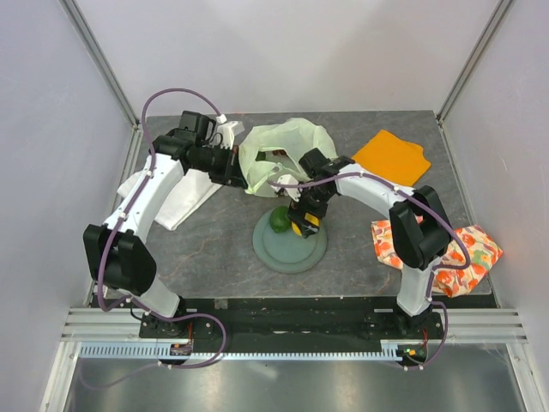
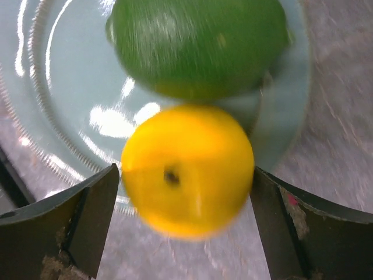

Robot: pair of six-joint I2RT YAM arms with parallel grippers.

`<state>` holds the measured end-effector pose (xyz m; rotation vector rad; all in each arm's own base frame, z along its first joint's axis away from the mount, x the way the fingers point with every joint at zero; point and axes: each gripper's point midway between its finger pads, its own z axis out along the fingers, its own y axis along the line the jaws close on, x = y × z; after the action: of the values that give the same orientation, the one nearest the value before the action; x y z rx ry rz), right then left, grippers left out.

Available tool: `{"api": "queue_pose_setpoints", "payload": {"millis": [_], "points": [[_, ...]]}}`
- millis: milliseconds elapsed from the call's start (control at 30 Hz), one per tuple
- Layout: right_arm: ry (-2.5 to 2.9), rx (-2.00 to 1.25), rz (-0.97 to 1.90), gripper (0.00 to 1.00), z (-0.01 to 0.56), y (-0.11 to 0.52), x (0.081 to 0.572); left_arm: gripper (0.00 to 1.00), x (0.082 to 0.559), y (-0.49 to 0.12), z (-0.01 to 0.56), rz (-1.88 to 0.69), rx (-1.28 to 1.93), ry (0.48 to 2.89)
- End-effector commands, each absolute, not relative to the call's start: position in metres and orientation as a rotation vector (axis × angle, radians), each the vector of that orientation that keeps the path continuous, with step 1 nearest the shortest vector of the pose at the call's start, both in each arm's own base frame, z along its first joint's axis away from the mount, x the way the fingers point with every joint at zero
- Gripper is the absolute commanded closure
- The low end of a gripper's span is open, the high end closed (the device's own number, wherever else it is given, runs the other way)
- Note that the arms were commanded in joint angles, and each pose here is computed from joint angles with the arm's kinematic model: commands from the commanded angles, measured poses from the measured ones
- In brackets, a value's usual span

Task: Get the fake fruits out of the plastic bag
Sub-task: Place the fake fruit on the plate, then adjust the plastic bag at the center of the board.

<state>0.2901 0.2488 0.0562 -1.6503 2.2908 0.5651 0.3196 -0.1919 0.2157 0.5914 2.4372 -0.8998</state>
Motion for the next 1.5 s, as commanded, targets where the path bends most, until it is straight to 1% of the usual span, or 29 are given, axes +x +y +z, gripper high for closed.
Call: {"api": "queue_pose_setpoints", "payload": {"millis": [0,33,67,133,167,300,367,400,433,467,500,533,600,633,700,833,900,1000,1067,1133,1233,1300,1367,1467], "points": [[2.194,-1.572,0.588,0.02,0.142,0.234,0.3,0.98,0.31,-0.193,0.219,-0.933,0.608,2.414],[2.2,-1.551,0.597,0.02,0.151,0.229,0.303,0.98,0.307,-0.192,0.219,-0.935,0.604,2.42],[2.149,-1.531,0.607,0.02,0.175,0.232,0.307,0.99,0.304,-0.191,0.214,-0.939,0.598,2.438],[2.141,-1.506,0.635,0.02,0.195,0.232,0.305,0.98,0.299,-0.19,0.213,-0.939,0.596,2.452],[2.094,-1.484,0.65,0.02,0.212,0.239,0.309,0.98,0.295,-0.189,0.213,-0.941,0.596,2.453],[2.035,-1.361,0.747,0.02,0.243,0.266,0.33,0.98,0.282,-0.187,0.21,-0.951,0.589,2.466],[2.067,-1.271,0.795,0.07,0.24,0.279,0.345,0.98,0.274,-0.184,0.205,-0.953,0.588,2.478],[2.032,-1.234,0.786,0.1,0.241,0.288,0.36,0.98,0.272,-0.184,0.204,-0.954,0.587,2.482],[2.042,-1.206,0.789,0.18,0.237,0.294,0.366,0.98,0.27,-0.183,0.203,-0.954,0.585,2.489],[2.072,-1.177,0.801,0.22,0.225,0.302,0.376,0.98,0.267,-0.182,0.202,-0.952,0.586,2.492],[2.055,-1.168,0.8,0.29,0.221,0.31,0.385,0.98,0.266,-0.181,0.201,-0.949,0.587,2.492],[2.071,-1.181,0.812,0.32,0.206,0.321,0.391,0.98,0.265,-0.181,0.2,-0.946,0.584,2.497],[2.078,-1.2,0.82,0.39,0.192,0.333,0.397,0.98,0.264,-0.179,0.202,-0.935,0.589,2.489],[2.097,-1.214,0.805,0.4,0.176,0.342,0.403,0.98,0.263,-0.179,0.201,-0.934,0.588,2.492],[2.12,-1.222,0.781,0.42,0.162,0.351,0.408,0.98,0.26,-0.177,0.199,-0.93,0.591,2.499],[2.223,-1.122,0.602,0.42,0.131,0.355,0.44,0.98,0.256,-0.172,0.19,-0.898,0.589,2.532],[2.246,-1.095,0.557,0.41,0.124,0.352,0.447,0.98,0.254,-0.168,0.186,-0.87,0.581,2.556],[2.275,-1.119,0.478,0.41,0.119,0.336,0.44,0.98,0.258,-0.155,0.177,-0.758,0.564,2.59],[2.344,-1.122,0.383,0.41,0.106,0.31,0.426,0.98,0.258,-0.149,0.17,-0.707,0.568,2.617],[2.417,-1.125,0.37,0.41,0.093,0.286,0.406,0.98,0.257,-0.147,0.165,-0.697,0.57,2.632],[2.448,-1.091,0.413,0.38,0.093,0.275,0.397,0.98,0.258,-0.141,0.157,-0.647,0.561,2.662],[2.4,-1.078,0.481,0.36,0.103,0.284,0.405,0.98,0.263,-0.139,0.158,-0.621,0.563,2.655],[2.337,-1.054,0.472,0.34,0.118,0.296,0.428,0.98,0.271,-0.141,0.168,-0.621,0.557,2.626],[2.293,-1.005,0.363,0.33,0.125,0.301,0.467,0.98,0.282,-0.147,0.181,-0.647,0.562,2.585]]}}
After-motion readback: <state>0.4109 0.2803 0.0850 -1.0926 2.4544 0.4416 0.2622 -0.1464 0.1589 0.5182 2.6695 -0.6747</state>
